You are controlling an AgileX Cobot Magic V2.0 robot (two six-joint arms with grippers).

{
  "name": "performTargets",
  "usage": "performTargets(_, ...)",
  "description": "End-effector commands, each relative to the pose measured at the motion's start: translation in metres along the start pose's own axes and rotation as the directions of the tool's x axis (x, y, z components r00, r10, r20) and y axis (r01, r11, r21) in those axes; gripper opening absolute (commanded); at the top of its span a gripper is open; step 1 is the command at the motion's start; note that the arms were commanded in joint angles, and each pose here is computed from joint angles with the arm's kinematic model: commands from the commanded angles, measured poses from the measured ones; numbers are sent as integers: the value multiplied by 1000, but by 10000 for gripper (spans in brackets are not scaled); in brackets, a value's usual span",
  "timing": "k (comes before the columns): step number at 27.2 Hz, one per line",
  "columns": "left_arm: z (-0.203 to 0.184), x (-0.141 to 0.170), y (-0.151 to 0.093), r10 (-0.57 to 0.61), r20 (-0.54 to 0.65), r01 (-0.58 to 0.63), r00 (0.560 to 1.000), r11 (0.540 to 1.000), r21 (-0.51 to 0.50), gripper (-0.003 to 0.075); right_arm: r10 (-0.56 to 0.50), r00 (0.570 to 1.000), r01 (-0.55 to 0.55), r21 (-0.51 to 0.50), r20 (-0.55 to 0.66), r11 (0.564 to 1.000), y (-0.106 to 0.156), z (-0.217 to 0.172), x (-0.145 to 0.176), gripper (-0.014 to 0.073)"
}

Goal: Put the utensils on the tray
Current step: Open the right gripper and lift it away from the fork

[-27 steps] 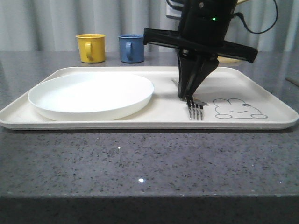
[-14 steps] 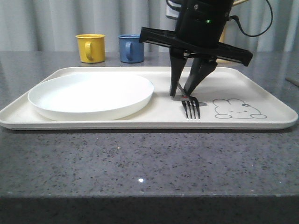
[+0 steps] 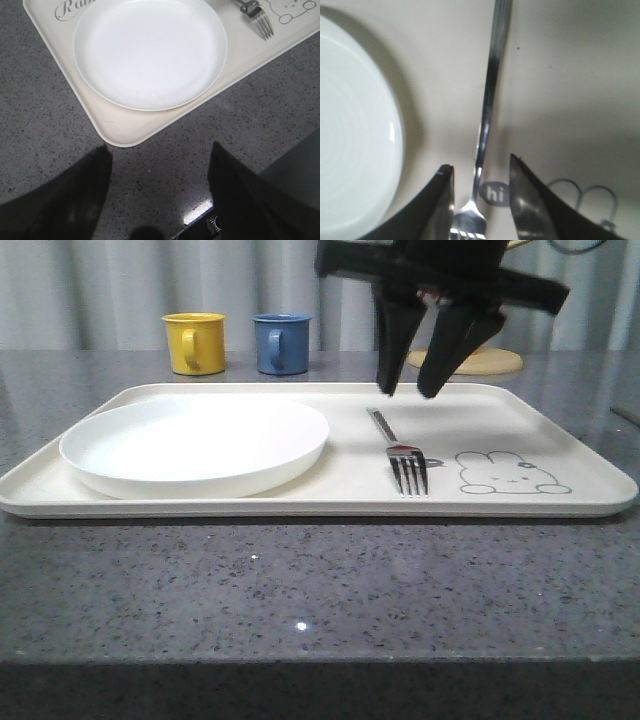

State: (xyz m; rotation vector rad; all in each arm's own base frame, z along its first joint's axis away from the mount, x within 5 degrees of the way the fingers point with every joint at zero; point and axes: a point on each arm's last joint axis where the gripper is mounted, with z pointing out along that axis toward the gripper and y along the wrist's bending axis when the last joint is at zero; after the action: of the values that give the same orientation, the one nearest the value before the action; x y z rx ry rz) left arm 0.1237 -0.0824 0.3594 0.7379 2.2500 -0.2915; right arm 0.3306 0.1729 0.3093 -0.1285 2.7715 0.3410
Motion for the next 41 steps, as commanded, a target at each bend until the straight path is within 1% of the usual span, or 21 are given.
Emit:
performTargets(1,-6,-11,-1,-11,82,10,997,1000,10,423,-85,992,77,88,98,993,-14,-53,2,309)
performTargets(4,-6,-11,-1,-11,82,10,997,1000,10,422,-86,991,68,172,98,983,-32,-63,4,309)
performTargets(6,-6,-11,-1,-11,82,10,997,1000,10,422,-65,994,45,211,92,976,-46,-67,6,309)
performTargets(9,-6,-11,-1,-11,82,10,997,1000,10,423,-41,997,23,244,69,970,-65,-70,8,309)
performTargets(14,-6,-11,-1,-11,82,10,997,1000,10,423,7,1000,-11,274,17,962,-99,-66,13,309)
performTargets(21,-6,-11,-1,-11,82,10,997,1000,10,422,74,997,-64,261,-26,963,-140,-60,19,309)
performTargets(25,-6,-11,-1,-11,82,10,997,1000,10,422,102,994,-90,265,-34,960,-155,-57,21,309)
performTargets(34,-6,-11,-1,-11,82,10,997,1000,10,423,144,988,-125,284,-48,951,-177,-51,21,309)
performTargets(41,-6,-11,-1,-11,82,10,997,1000,10,423,147,986,-119,276,-84,954,-183,-39,19,309)
